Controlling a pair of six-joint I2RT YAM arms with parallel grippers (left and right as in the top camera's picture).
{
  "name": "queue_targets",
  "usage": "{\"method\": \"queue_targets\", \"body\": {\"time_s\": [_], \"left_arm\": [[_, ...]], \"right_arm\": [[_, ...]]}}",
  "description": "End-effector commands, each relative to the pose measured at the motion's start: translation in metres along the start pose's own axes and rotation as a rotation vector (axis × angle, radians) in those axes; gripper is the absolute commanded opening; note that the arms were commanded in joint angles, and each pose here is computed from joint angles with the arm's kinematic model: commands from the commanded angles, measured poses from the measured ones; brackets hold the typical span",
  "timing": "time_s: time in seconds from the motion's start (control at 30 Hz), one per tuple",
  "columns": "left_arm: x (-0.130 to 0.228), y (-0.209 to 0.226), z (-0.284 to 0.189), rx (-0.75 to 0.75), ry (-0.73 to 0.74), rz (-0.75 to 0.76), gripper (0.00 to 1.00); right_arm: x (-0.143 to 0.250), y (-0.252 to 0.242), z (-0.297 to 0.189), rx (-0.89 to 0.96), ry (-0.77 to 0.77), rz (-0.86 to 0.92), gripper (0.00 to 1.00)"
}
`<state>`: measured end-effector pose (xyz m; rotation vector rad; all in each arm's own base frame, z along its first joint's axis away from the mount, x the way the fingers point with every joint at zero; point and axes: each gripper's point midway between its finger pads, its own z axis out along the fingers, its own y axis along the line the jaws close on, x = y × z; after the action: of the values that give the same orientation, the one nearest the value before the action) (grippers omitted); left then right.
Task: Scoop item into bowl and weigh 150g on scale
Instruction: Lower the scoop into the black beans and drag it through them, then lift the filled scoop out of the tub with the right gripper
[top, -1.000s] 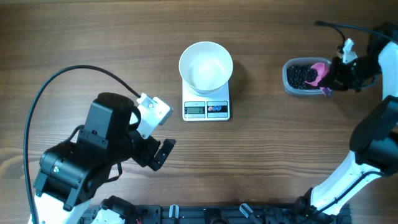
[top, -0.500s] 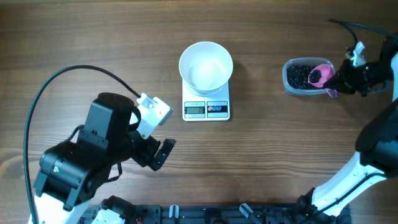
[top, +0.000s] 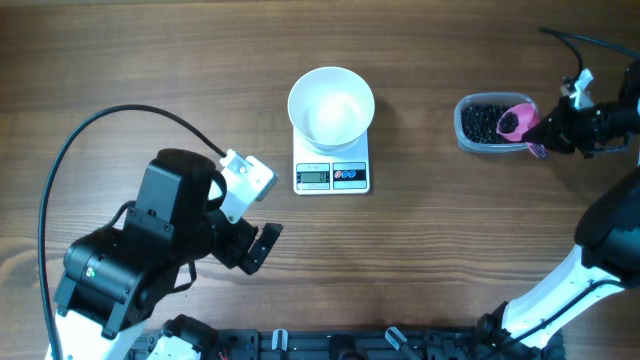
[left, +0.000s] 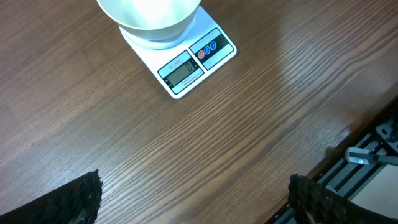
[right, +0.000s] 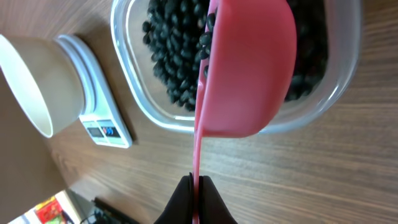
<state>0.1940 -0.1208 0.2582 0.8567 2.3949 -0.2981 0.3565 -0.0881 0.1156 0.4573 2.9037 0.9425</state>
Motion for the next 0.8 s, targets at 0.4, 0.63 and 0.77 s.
{"method": "queue_targets", "body": {"time_s": [0.4,0.63,0.77], "left_arm": [[-0.003,0.002,-0.005,-0.011,-0.017,0.011,1.00],[-0.003,0.002,-0.005,-0.011,-0.018,0.011,1.00],[-0.003,0.002,-0.005,-0.011,-0.018,0.011,1.00]], "right_arm": [[0.001,0.044,-0.037,-0.146,-0.124,-0.124,0.04],[0.005,0.073,-0.050,-0.270,-0.167,-0.156,0.04],[0.007,0.090,-0.058,-0.344,-0.191,-0.185,0.05]]}}
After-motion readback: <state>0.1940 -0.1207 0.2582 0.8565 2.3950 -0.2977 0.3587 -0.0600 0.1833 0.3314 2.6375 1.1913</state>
